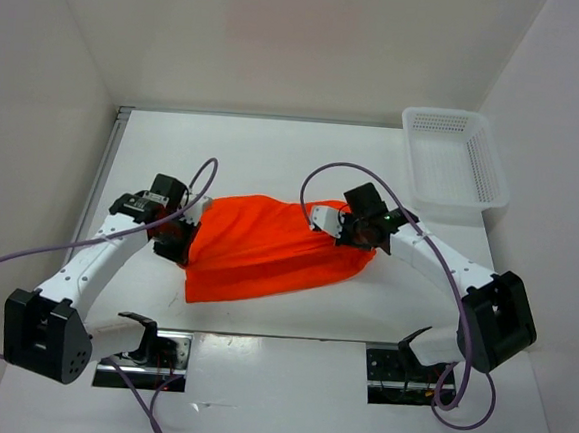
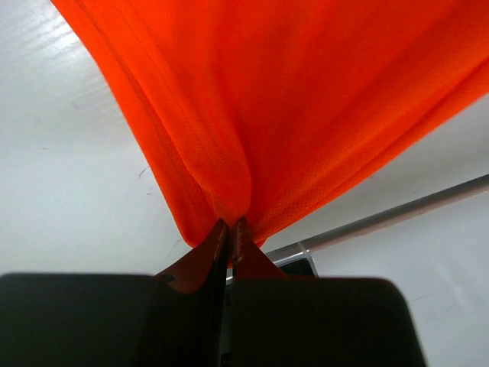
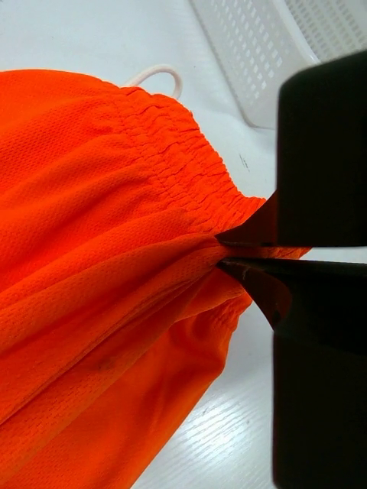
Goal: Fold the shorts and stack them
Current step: Fold the shorts
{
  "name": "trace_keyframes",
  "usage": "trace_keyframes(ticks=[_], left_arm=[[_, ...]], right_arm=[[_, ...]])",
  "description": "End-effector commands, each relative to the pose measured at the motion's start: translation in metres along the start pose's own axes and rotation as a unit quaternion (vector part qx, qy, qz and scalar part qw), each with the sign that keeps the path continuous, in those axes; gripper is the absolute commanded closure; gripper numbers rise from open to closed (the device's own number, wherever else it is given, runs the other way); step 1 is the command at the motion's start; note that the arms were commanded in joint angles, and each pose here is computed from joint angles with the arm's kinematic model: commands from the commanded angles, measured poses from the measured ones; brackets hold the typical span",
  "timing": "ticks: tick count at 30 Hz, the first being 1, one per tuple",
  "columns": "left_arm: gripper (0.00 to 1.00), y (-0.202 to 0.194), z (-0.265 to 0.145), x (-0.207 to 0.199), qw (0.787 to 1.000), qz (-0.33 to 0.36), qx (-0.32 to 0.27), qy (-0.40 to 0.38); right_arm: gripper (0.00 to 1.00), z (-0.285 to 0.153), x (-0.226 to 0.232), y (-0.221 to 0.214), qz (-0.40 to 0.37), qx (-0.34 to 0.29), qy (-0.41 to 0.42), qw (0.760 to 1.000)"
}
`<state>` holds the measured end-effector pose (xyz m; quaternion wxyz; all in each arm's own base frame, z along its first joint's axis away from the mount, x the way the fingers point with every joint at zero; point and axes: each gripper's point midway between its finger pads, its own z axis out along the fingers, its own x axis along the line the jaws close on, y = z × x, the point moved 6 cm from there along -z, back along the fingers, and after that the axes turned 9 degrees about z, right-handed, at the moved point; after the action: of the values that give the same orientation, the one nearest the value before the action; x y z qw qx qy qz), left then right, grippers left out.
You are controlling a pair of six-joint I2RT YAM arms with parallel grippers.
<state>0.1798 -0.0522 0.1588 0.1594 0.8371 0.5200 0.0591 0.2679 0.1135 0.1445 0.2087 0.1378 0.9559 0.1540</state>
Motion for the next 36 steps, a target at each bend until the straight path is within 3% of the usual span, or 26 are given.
trace_keyframes(ticks=[1,10,14,18,20,21,23,24,30,35,36], left_arm=[[1.00,0.011,-0.014,0.003,1.000,0.005,-0.024,0.015],[1.00,0.006,-0.028,-0.006,1.000,-0.003,-0.004,-0.020],[1.00,-0.012,-0.019,-0.014,0.998,-0.016,0.037,-0.054],[0.88,-0.020,-0.010,-0.021,0.996,-0.008,0.056,-0.074],[0.77,-0.020,-0.006,-0.021,0.995,-0.011,0.068,-0.077],[0.71,-0.020,-0.004,-0.023,0.994,-0.006,0.075,-0.079],[0.61,-0.020,0.002,-0.024,0.992,-0.004,0.094,-0.085],[0.59,-0.018,0.002,-0.023,0.992,-0.004,0.095,-0.085],[0.57,-0.019,0.000,-0.024,0.992,-0.004,0.095,-0.085],[0.57,0.003,0.017,-0.007,0.997,0.008,0.062,-0.036],[0.57,0.022,0.019,-0.002,0.999,0.014,0.027,-0.023]], right_arm=[[1.00,-0.010,-0.003,-0.007,-0.022,0.019,-0.017,0.999],[1.00,-0.016,-0.001,-0.014,-0.047,0.038,0.007,0.998],[1.00,-0.017,0.004,-0.019,-0.052,0.039,0.033,0.997],[0.88,-0.010,0.019,-0.026,-0.059,0.036,0.050,0.996],[0.80,-0.010,0.024,-0.025,-0.063,0.029,0.058,0.996],[0.73,-0.010,0.024,-0.025,-0.063,0.029,0.058,0.996],[0.07,-0.010,0.028,-0.025,-0.057,0.026,0.070,0.996],[0.00,-0.010,0.028,-0.025,-0.057,0.026,0.071,0.996],[0.00,-0.049,0.024,-0.007,-0.041,-0.034,0.062,0.997],[0.00,-0.093,-0.006,0.052,0.047,-0.184,0.012,0.982],[0.06,-0.093,-0.016,0.070,0.058,-0.218,-0.002,0.974]])
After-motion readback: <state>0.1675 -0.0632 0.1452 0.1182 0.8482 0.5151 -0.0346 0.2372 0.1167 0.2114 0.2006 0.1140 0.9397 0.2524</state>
